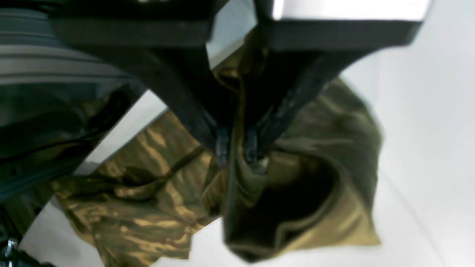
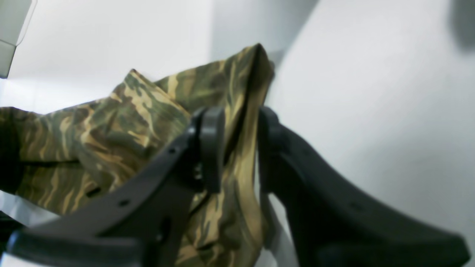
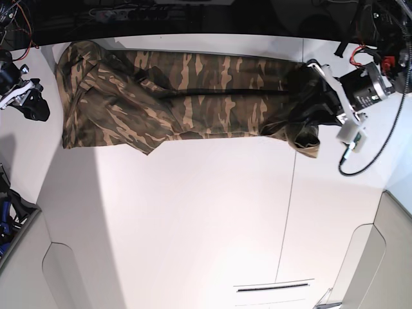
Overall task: Fold the T-shirt properly
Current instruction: 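Lift the strip end with the left gripper and fold it toward the right gripper, then fold the bundle over again with the right gripper toward the left gripper, then press and square the folded bundle's sides with both grippers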
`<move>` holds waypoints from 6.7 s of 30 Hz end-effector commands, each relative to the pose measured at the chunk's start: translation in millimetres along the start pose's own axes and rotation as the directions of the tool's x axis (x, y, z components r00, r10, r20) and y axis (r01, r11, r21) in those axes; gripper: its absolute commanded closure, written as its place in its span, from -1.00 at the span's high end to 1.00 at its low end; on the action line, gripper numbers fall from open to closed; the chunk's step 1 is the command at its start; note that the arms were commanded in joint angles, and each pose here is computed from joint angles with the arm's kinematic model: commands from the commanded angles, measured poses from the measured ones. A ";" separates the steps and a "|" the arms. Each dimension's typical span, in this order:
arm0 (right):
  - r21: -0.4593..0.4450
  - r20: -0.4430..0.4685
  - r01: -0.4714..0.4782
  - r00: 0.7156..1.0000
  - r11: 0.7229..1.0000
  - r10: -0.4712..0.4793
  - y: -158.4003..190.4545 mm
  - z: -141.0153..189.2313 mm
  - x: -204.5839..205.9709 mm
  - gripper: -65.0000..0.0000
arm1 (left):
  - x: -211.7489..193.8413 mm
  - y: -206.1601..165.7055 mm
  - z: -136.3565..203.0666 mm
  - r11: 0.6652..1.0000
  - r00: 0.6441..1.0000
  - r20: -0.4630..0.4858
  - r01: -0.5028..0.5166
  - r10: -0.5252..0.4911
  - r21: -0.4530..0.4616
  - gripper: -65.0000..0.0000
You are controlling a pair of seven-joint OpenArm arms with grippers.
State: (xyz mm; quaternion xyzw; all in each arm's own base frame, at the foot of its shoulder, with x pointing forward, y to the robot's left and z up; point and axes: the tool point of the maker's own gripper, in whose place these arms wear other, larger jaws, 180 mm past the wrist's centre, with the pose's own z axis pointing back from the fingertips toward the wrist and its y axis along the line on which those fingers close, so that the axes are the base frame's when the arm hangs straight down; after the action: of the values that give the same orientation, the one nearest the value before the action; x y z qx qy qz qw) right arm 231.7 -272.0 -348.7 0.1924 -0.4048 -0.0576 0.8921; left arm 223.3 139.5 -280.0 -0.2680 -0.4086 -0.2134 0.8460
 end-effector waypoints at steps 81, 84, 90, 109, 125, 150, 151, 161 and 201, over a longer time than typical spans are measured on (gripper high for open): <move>0.029 0.130 -0.350 0.930 0.936 0.343 31.4 11.1 152.8 -1.00 | -64.1 -21.5 -41.1 0.974 0.975 -0.020 -0.221 0.222 0.049 0.03; 0.060 0.166 -0.437 0.891 0.897 0.423 71.8 14.3 151.2 -1.00 | -80.3 -30.1 -54.5 0.963 0.962 -0.043 -0.271 0.271 0.011 0.03; 0.183 0.195 -0.551 0.832 0.814 0.520 151.8 9.5 114.6 -1.00 | -95.5 -53.4 -70.9 0.950 0.949 -0.089 -0.307 0.302 -0.053 0.03; 0.538 0.069 -0.601 0.730 0.591 0.680 285.5 -38.9 -49.6 0.06 | -87.6 -50.1 -76.2 0.962 0.960 -0.110 -0.267 0.259 -0.062 0.02; 0.197 0.205 -0.627 0.778 0.754 0.594 213.3 -43.6 71.1 -1.00 | -11.5 -87.2 -53.7 0.976 0.991 0.078 -0.090 0.107 -0.197 -0.97; 0.250 -0.005 -0.245 0.967 0.937 0.255 140.2 -178.9 63.0 -1.00 | -67.8 -195.8 -149.6 0.919 0.995 -0.101 -0.021 -0.020 -0.394 -0.97; 0.259 -0.018 -0.241 0.967 0.935 0.254 141.2 -181.5 57.1 -1.00 | -69.8 -195.0 -150.6 0.919 0.994 -0.107 -0.025 -0.019 -0.394 -0.97; 0.278 -0.103 -0.275 0.944 0.920 0.314 145.2 -189.2 26.2 -1.00 | -106.0 -181.4 -157.2 0.936 0.976 -0.210 -0.028 -0.049 -0.351 -0.97; 0.421 -0.214 -0.149 0.942 0.895 0.257 181.4 -124.0 -60.5 -1.00 | 14.3 44.5 -189.9 0.991 0.996 -0.013 -0.081 0.083 0.105 -0.97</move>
State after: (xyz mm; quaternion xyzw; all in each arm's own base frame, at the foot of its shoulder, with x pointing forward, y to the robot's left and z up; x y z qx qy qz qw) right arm 262.6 -55.2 -409.6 0.3242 -0.2768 0.1424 0.8933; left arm 354.3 53.5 -397.2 -0.2328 -0.3751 -0.1584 0.8832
